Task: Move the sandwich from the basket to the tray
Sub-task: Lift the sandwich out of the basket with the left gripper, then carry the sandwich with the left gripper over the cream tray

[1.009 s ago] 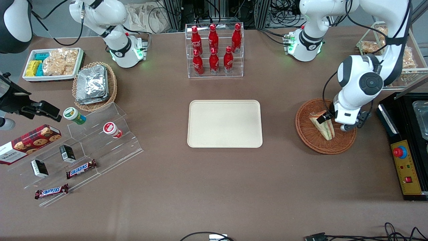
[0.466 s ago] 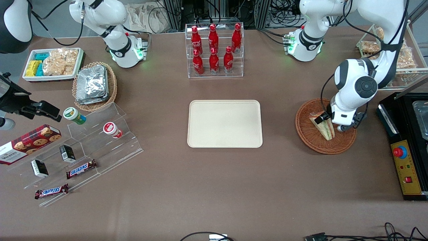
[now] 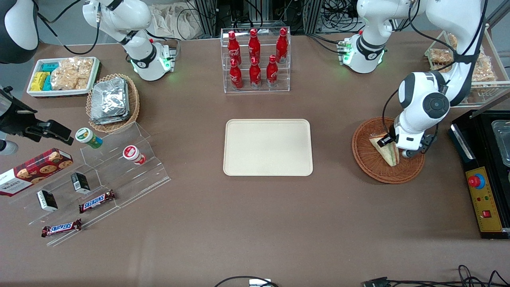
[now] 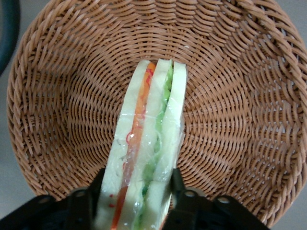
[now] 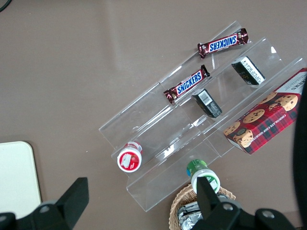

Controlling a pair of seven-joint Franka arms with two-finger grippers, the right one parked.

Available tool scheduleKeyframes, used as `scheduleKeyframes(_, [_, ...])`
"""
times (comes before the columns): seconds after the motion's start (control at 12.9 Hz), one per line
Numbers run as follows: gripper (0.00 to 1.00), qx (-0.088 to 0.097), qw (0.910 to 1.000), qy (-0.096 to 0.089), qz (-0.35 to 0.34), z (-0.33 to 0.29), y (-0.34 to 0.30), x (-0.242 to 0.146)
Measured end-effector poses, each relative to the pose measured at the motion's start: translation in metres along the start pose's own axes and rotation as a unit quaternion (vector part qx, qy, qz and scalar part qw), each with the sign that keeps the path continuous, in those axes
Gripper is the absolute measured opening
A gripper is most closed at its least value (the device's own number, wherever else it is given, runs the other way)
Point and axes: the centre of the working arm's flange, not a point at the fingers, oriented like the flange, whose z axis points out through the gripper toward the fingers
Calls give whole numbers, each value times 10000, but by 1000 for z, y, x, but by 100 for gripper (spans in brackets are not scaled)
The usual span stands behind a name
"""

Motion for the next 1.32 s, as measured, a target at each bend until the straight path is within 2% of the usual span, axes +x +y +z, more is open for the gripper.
scheduleKeyframes(0.23, [27, 1, 10000, 2, 5, -1, 0, 1])
scheduleKeyframes(0.54, [26, 168, 9997, -131, 73, -35, -1, 3])
scheduleKeyframes(0.7, [22, 311, 9991, -224, 170, -92, -5, 4])
scheduleKeyframes(0.78, [16, 381, 9986, -296, 210, -132, -8, 4])
scheduleKeyframes(0.93, [15, 400, 9977, -471, 290, -222, -12, 1])
scheduleKeyframes(1.01, [15, 378, 9973, -486, 397, -265, -14, -2])
scheduleKeyframes(1.16, [15, 297, 9960, -409, 738, -329, -14, -9])
scheduleKeyframes(1.32, [15, 214, 9939, -263, 1049, -363, -4, -18])
